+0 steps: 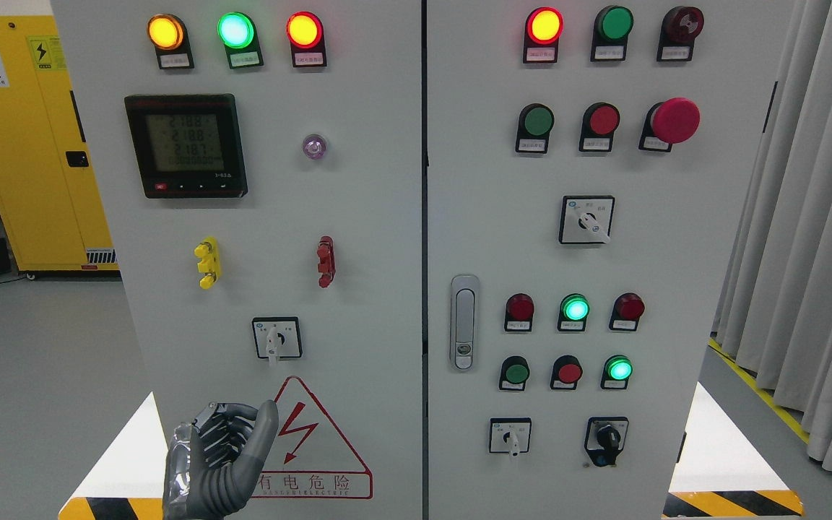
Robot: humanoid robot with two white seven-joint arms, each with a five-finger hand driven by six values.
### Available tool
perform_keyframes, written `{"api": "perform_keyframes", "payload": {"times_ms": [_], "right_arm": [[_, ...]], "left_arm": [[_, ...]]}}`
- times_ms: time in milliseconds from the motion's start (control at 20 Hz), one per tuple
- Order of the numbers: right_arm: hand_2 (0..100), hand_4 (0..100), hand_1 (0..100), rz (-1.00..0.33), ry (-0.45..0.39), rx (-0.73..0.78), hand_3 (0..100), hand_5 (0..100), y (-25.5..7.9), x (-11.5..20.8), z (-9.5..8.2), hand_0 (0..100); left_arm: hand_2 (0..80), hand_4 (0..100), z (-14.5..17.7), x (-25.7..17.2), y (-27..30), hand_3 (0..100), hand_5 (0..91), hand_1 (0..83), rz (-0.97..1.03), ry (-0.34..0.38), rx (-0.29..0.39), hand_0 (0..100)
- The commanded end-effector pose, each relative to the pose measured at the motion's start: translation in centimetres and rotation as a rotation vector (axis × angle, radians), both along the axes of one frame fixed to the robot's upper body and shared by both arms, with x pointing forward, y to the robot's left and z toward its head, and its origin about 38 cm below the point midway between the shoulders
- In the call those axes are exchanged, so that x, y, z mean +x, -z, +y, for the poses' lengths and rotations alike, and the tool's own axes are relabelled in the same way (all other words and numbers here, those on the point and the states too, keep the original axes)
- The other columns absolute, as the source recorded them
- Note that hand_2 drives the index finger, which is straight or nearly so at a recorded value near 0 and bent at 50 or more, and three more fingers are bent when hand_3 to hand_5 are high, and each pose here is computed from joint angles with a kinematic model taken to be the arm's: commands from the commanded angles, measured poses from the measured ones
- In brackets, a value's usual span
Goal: Turn on light switch 1
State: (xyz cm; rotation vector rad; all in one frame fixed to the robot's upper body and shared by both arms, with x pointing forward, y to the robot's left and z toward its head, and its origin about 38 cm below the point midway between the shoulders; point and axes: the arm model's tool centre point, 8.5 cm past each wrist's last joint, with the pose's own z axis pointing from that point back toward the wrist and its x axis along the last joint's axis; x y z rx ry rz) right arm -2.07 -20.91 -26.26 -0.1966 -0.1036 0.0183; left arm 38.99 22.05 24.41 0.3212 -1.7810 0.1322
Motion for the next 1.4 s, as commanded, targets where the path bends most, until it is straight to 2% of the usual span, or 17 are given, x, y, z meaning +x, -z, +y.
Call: {"api": "perform_keyframes", "payload": {"times_ms": [0,150,351,601,1353], "right_arm": [[4,0,50,0.002,0.029,0.001,0,0,0.0,-0.1,0.0,0],[4,0,50,0.002,0.029,0.001,0,0,0.0,-0.1,0.0,0],[4,0,50,0.002,0.029,0.001,0,0,0.0,-0.1,0.0,0],[4,0,50,0.002,0.029,0.000,0,0,0.0,-0.1,0.0,0],[4,0,50,0.002,0.029,0.001,0,0,0.0,-0.1,0.0,0]], "left_arm": [[58.8,90,-0.7,0.4,-1.3,83,85.9,62.5,-0.030,-0.015,-0.008,29],[58.5,90,-0.7,0.5,-1.3,83,86.0,62.9,-0.028,-0.017,-0.010,28],[57.8,90,-1.2,0.6,-1.7,83,86.1,62.2,-0.036,-0.018,-0.010,18],[57.7,90,-1.4,0.8,-2.0,82,86.5,62.4,-0.028,-0.023,-0.017,13],[57.7,90,-1.2,1.3,-3.1,82,86.4,62.9,-0.022,-0.060,-0.028,10]]}}
